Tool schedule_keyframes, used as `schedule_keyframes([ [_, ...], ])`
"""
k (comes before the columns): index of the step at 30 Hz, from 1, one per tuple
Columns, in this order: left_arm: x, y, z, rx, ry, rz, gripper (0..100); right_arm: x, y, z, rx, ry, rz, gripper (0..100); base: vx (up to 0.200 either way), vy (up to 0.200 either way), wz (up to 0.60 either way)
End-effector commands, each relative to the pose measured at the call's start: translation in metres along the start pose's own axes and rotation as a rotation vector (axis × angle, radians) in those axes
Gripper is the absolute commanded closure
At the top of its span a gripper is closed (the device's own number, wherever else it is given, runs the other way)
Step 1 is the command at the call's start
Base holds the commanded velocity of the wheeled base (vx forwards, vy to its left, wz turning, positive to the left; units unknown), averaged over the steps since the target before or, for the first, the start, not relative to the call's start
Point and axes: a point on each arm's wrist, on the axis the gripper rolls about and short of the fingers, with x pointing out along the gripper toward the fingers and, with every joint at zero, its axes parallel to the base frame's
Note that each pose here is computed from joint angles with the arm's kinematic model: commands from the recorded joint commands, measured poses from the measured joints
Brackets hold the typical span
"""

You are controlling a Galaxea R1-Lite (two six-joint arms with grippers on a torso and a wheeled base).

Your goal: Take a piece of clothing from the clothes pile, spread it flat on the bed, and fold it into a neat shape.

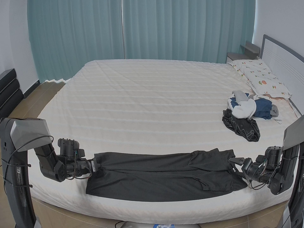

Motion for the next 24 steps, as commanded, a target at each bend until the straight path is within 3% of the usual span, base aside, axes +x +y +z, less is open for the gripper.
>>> schedule_keyframes([
  [1, 0.001, 0.0, 0.001, 0.0, -0.003, 0.0, 100, 0.0, 0.001, 0.001, -0.005, -0.008, 0.009, 0, 0.0, 0.0, 0.0],
  [14, 0.004, -0.002, 0.009, 0.001, -0.032, -0.006, 100, 0.0, 0.001, 0.001, -0.006, -0.007, 0.01, 0, 0.0, 0.0, 0.0],
  [19, 0.005, -0.016, 0.02, -0.098, -0.076, -0.022, 100, 0.0, 0.001, 0.001, -0.006, -0.007, 0.01, 0, 0.0, 0.0, 0.0],
  [24, -0.002, -0.038, 0.025, -0.143, -0.108, -0.032, 100, 0.0, 0.001, 0.001, -0.004, -0.006, 0.011, 0, 0.0, 0.0, 0.0],
])
